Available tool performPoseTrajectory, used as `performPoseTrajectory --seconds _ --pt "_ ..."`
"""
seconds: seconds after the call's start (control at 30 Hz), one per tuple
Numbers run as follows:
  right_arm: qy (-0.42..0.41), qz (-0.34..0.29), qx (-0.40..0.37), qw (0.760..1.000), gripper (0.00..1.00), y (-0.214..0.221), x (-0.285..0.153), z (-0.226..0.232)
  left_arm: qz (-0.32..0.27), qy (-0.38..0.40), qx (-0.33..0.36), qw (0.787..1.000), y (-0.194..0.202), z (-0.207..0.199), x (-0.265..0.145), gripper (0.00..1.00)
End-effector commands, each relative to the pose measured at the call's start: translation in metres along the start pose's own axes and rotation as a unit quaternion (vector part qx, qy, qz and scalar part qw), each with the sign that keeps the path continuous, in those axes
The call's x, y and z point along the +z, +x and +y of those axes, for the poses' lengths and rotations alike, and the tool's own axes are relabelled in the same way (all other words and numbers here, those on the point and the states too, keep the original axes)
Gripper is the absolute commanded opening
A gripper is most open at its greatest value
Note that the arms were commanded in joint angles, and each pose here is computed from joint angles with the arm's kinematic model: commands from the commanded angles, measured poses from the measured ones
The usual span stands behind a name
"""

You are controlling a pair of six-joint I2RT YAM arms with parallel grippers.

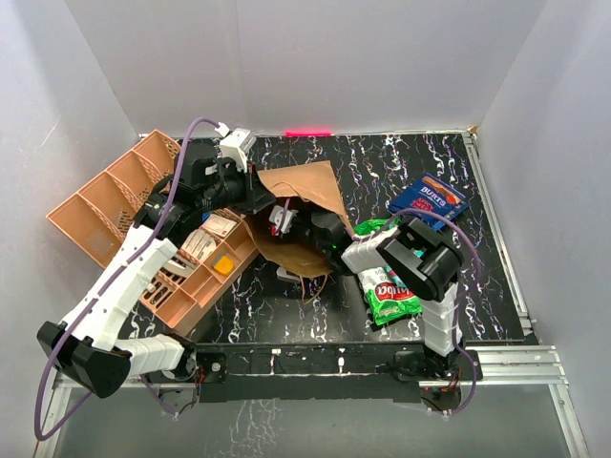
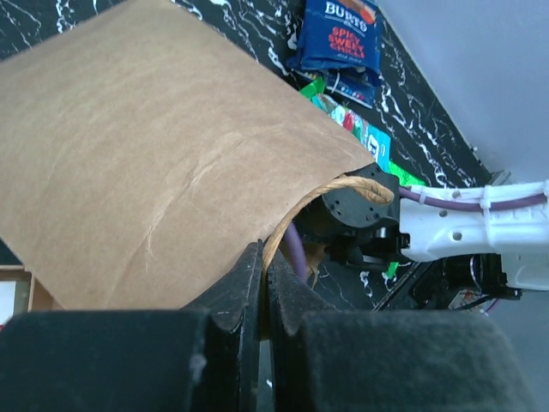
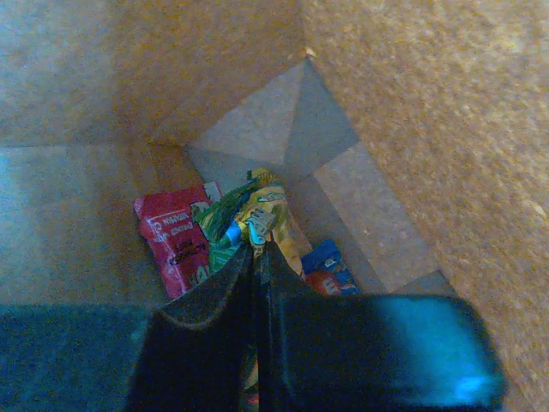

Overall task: Take the snacks out of the paper bag
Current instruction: Pick up the snack from the paper bag.

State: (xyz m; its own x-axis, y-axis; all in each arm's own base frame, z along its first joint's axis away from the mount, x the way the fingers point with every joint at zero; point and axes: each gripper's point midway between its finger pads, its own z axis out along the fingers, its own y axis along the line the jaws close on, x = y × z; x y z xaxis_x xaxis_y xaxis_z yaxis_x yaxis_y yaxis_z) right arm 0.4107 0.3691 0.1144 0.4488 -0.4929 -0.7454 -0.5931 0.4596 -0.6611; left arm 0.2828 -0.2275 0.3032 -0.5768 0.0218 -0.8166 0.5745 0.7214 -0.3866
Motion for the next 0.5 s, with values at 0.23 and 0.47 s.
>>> performPoseTrajectory --seconds 0.23,0.47 --pt "-0.024 -0.09 0.034 0.995 0.07 -0.078 -0.038 0.006 -0.031 0.031 -0.017 0.999 -0.019 -0.016 -0.001 0.0" --pt "-0.022 -0.114 0.044 0.992 0.07 -0.12 -0.066 0.015 -0.019 0.022 -0.033 0.999 -0.01 -0.011 0.002 0.0"
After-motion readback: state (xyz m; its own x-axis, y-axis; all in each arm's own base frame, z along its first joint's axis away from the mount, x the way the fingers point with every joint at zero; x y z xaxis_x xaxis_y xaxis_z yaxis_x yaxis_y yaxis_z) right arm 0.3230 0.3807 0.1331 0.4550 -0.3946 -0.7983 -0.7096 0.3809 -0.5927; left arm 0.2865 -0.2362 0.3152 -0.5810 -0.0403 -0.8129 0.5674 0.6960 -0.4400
